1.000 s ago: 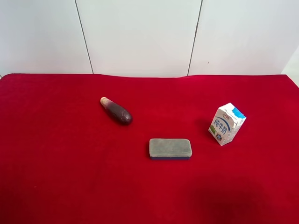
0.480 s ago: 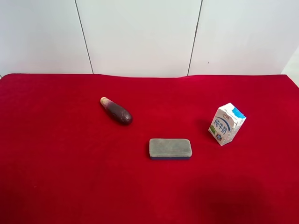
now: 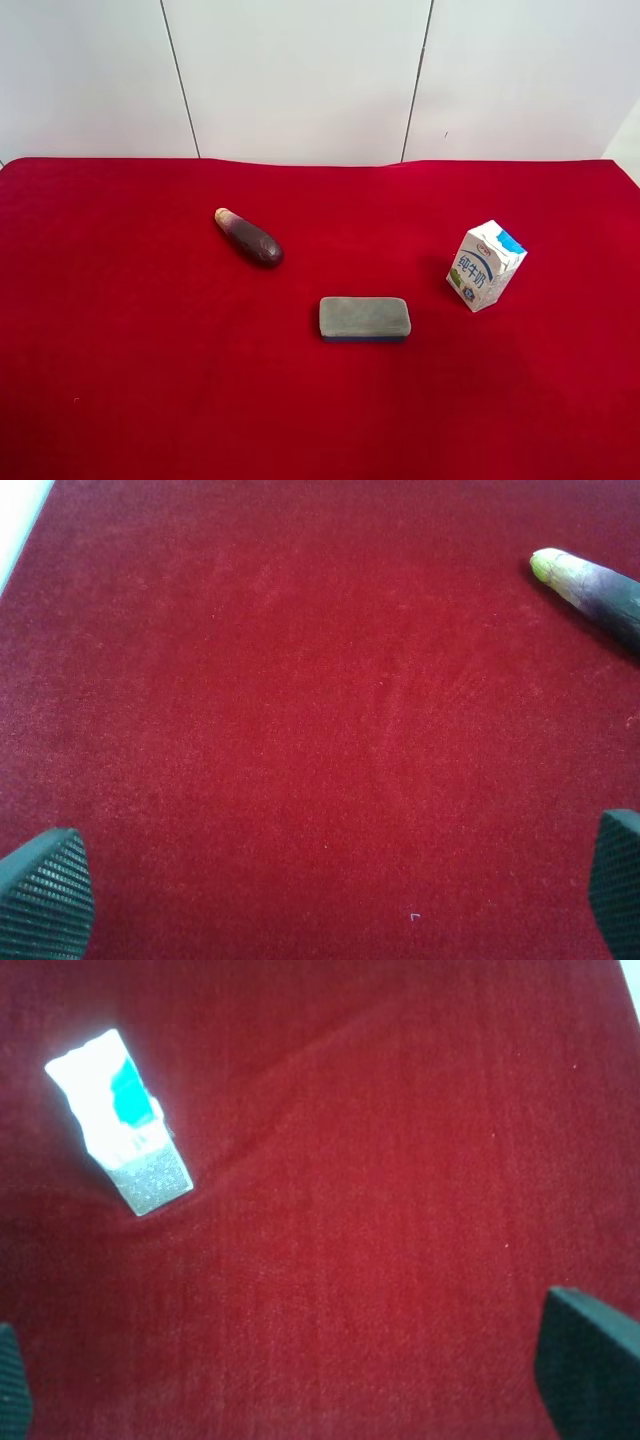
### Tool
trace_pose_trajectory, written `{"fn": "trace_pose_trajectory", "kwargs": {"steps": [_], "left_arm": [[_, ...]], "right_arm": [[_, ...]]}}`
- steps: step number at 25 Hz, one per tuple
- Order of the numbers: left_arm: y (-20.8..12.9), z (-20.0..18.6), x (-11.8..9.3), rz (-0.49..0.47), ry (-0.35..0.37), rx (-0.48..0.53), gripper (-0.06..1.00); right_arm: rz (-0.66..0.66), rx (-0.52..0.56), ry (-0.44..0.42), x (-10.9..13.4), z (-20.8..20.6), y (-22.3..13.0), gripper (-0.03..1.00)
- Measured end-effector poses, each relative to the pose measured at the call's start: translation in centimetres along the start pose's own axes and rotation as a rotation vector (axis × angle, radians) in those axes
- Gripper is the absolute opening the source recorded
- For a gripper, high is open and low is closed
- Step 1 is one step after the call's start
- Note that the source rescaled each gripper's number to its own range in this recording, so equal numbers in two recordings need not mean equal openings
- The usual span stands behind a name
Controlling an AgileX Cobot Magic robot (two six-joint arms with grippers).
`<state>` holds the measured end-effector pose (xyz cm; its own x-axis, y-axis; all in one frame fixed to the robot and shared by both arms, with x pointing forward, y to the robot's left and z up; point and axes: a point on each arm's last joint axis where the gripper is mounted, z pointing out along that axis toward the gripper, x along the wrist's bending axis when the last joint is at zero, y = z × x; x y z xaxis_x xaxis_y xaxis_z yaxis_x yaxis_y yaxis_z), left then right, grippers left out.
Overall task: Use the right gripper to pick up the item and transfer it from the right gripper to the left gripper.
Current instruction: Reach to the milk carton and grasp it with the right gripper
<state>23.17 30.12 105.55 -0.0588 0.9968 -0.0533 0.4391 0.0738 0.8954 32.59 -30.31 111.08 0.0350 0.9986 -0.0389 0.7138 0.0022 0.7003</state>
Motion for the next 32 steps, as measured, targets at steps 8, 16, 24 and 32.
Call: {"fn": "trace_pose_trajectory", "kwargs": {"steps": [8, 16, 24, 32], "left_arm": [[0.0, 0.0, 0.0, 0.0, 0.0, 0.0, 1.0], [0.0, 0.0, 0.0, 0.0, 0.0, 0.0, 1.0], [0.0, 0.0, 0.0, 0.0, 0.0, 0.0, 1.0], [0.0, 0.0, 0.0, 0.0, 0.0, 0.0, 1.0]], "right_arm": [[-0.047, 0.239, 0.009, 0.8, 6.8, 7.2, 1.0], [-0.225, 0.457, 0.078, 5.2, 14.7, 10.0, 1.0], [-0.28, 0.623, 0.078, 7.0, 21.5, 9.6, 1.0], [-0.285, 0.704, 0.088, 7.7, 25.7, 8.1, 1.0]]}}
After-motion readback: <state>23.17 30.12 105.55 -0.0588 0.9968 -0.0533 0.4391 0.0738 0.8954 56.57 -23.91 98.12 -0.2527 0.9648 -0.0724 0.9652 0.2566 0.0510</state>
